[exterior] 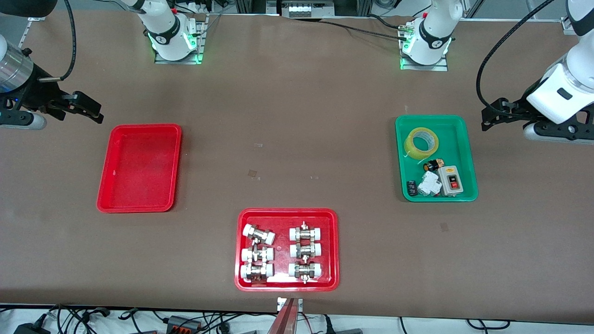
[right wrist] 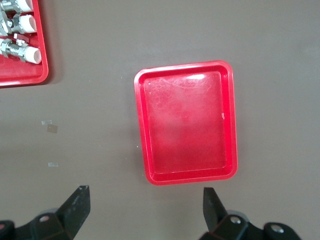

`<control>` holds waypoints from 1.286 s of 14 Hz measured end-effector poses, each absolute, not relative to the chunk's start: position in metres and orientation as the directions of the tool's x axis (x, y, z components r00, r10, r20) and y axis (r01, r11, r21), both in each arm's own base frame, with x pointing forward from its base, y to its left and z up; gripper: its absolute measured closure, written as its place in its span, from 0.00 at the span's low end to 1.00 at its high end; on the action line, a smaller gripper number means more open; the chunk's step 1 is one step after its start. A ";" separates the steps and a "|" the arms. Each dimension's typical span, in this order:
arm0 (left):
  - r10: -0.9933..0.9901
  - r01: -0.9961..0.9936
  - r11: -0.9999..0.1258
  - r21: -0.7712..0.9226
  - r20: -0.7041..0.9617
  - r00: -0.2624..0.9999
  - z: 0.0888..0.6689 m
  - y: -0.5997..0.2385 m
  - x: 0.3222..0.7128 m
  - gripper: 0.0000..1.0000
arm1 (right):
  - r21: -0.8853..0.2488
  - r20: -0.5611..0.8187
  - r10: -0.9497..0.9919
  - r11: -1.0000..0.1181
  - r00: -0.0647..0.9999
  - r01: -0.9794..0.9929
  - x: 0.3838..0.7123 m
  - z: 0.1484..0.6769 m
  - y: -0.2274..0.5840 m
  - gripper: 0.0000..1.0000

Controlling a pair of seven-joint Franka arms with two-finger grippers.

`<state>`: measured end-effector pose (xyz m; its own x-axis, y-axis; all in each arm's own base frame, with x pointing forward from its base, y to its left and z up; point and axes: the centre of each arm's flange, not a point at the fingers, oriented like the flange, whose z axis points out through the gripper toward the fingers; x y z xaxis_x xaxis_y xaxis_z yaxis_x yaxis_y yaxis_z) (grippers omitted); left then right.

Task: Left arm passes tape to right arm into tray
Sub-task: 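Move the left gripper over the green tray toward the yellow tape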

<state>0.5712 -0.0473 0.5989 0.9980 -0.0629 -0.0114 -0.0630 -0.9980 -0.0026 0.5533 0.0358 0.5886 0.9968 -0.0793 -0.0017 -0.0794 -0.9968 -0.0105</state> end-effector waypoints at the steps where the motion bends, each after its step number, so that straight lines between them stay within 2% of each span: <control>1: -0.063 -0.063 -0.998 -0.003 -0.017 0.998 0.599 -0.047 0.570 0.00 | -0.010 -0.008 -0.078 -0.997 0.997 -0.078 0.553 0.588 0.036 0.00; 12: -0.059 -0.058 -0.998 0.027 -0.055 0.997 0.590 -0.047 0.571 0.00 | -0.012 0.011 -0.089 -0.996 0.996 -0.089 0.561 0.607 0.031 0.00; 18: -0.047 -0.043 -0.998 0.052 -0.079 0.996 0.524 -0.043 0.589 0.00 | -0.006 -0.030 -0.092 -0.996 0.995 -0.092 0.561 0.598 0.032 0.00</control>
<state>0.5893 -0.0426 0.5245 0.9958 -0.0467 -0.0788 -0.0426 -0.9977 0.0520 0.5606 0.0317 0.5978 0.9953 -0.0920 -0.0298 -0.0922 -0.9957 -0.0060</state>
